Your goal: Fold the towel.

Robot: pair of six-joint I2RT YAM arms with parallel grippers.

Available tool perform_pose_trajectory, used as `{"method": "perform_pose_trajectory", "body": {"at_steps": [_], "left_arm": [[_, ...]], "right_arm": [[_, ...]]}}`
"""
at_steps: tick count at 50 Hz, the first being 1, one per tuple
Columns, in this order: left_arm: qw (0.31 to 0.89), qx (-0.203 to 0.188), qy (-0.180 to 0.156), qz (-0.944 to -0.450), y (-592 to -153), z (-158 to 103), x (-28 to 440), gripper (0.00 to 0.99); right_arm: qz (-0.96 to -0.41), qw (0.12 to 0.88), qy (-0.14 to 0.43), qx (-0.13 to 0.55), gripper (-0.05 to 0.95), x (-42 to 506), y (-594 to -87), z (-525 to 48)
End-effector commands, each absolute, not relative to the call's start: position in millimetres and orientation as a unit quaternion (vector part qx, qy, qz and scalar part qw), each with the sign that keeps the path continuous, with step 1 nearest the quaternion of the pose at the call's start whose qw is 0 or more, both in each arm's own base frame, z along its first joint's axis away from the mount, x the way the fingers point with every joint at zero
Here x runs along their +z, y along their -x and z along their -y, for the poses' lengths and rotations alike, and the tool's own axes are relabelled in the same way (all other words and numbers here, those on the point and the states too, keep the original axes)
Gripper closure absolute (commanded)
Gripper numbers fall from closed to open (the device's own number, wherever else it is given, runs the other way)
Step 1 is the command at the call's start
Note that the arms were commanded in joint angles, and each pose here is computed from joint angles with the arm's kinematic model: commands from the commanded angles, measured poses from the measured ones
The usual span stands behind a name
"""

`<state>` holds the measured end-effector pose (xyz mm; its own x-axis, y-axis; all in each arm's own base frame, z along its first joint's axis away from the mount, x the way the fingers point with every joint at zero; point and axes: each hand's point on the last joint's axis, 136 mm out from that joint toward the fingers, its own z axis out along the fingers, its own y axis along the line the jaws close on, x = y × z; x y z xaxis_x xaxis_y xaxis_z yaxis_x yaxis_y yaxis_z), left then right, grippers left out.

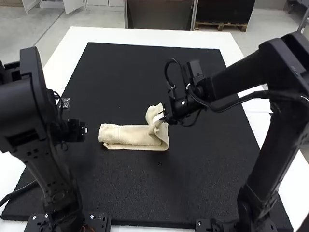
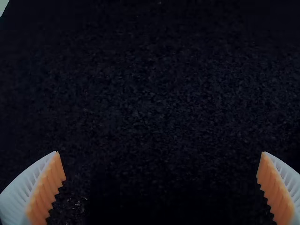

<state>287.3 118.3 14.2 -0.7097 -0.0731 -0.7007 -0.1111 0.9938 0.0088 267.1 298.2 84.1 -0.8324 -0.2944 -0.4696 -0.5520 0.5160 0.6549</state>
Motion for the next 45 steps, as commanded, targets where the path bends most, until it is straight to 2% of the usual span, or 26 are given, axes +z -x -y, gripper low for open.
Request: {"method": "perform_pose_trajectory", "body": {"at_steps": [1,45], "left_arm": [[0.389,0.035,0.046,-0.92,-292.9,-127.5,22.6,0.038],[0.395,0.029,0.049,-0.917,-292.8,-129.0,24.3,0.038]], "right_arm": [[-0.84,0.15,0.269,0.446,0.92,97.0,-262.7,-319.2],[-0.816,0.128,0.32,0.464,0.92,88.4,-262.9,-384.8]]}}
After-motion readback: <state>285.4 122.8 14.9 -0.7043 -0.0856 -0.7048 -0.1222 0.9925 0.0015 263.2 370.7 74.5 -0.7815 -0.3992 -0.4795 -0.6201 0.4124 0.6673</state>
